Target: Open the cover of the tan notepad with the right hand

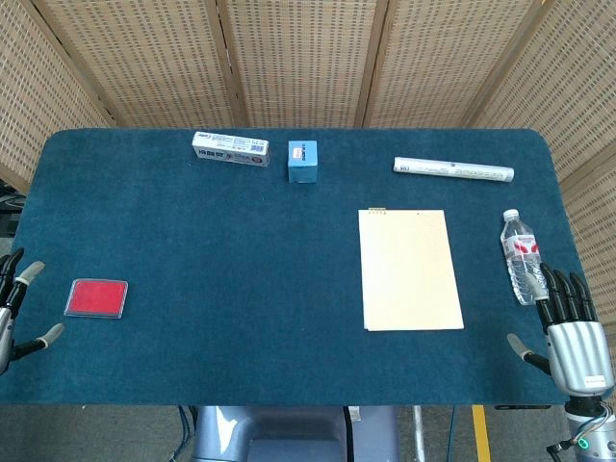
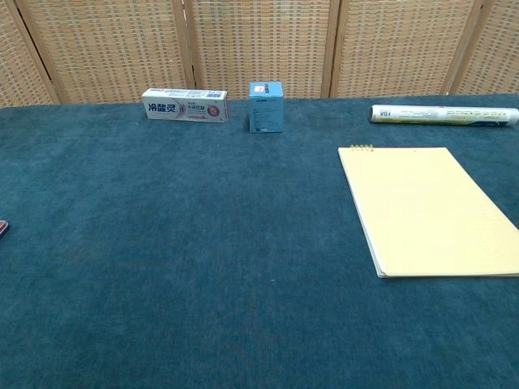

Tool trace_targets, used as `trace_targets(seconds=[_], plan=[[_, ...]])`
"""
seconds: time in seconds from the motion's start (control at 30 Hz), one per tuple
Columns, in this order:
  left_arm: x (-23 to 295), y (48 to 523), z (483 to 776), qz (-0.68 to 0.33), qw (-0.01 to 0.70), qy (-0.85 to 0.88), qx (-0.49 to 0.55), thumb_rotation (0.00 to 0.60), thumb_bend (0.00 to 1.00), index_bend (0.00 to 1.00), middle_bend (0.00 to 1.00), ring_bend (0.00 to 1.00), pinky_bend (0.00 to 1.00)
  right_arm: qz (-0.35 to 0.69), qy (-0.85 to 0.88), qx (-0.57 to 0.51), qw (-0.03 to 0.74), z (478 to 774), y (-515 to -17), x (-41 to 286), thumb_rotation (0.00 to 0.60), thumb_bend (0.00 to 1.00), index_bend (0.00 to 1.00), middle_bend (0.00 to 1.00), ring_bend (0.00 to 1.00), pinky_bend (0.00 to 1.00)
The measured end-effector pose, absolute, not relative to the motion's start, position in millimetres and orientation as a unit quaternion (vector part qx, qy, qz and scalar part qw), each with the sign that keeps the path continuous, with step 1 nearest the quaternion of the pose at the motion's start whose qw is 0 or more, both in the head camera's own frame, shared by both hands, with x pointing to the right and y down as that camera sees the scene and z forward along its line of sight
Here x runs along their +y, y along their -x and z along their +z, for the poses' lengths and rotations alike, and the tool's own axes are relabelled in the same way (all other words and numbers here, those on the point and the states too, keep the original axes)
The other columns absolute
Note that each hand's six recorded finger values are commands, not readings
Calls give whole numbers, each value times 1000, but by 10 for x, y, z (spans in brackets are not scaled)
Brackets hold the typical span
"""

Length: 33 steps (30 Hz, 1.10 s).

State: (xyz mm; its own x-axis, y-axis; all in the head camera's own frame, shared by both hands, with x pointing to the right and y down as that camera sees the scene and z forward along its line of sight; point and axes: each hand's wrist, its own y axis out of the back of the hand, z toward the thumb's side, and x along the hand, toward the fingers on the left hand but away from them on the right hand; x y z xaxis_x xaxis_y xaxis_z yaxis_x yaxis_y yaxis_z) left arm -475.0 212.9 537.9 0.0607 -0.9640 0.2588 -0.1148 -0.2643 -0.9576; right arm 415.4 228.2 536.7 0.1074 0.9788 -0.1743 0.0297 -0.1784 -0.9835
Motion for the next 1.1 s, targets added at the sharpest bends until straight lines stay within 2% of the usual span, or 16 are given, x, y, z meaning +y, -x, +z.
trace_targets(seconds=[0.27, 0.43, 0.6, 0.73, 0.97, 1.1], plan=[[2140, 4758, 5391, -529, 404, 601, 442, 600, 0, 0, 0, 0, 0, 515, 581, -421, 468, 5405, -4141, 2288, 600, 0, 12, 0, 0, 0], [2148, 4758, 5395, -533, 397, 606, 437, 600, 0, 0, 0, 0, 0, 517, 600, -390, 469, 5525, -4058, 2302, 600, 0, 12, 0, 0, 0], [2143, 4755, 5396, -536, 393, 606, 436, 600, 0, 0, 0, 0, 0, 523, 628, -336, 469, 5805, -3961, 2299, 600, 0, 43, 0, 0, 0], [2134, 4763, 5378, -537, 393, 602, 442, 600, 0, 0, 0, 0, 0, 530, 649, -274, 473, 6177, -3896, 2246, 600, 4, 71, 0, 0, 0], [2138, 4800, 5344, -535, 390, 598, 451, 600, 0, 0, 0, 0, 0, 522, 673, -203, 482, 6694, -3701, 2196, 600, 261, 74, 0, 0, 0], [2142, 4824, 5329, -535, 387, 598, 454, 600, 0, 0, 0, 0, 0, 517, 683, -188, 481, 6857, -3597, 2196, 600, 326, 74, 0, 0, 0]])
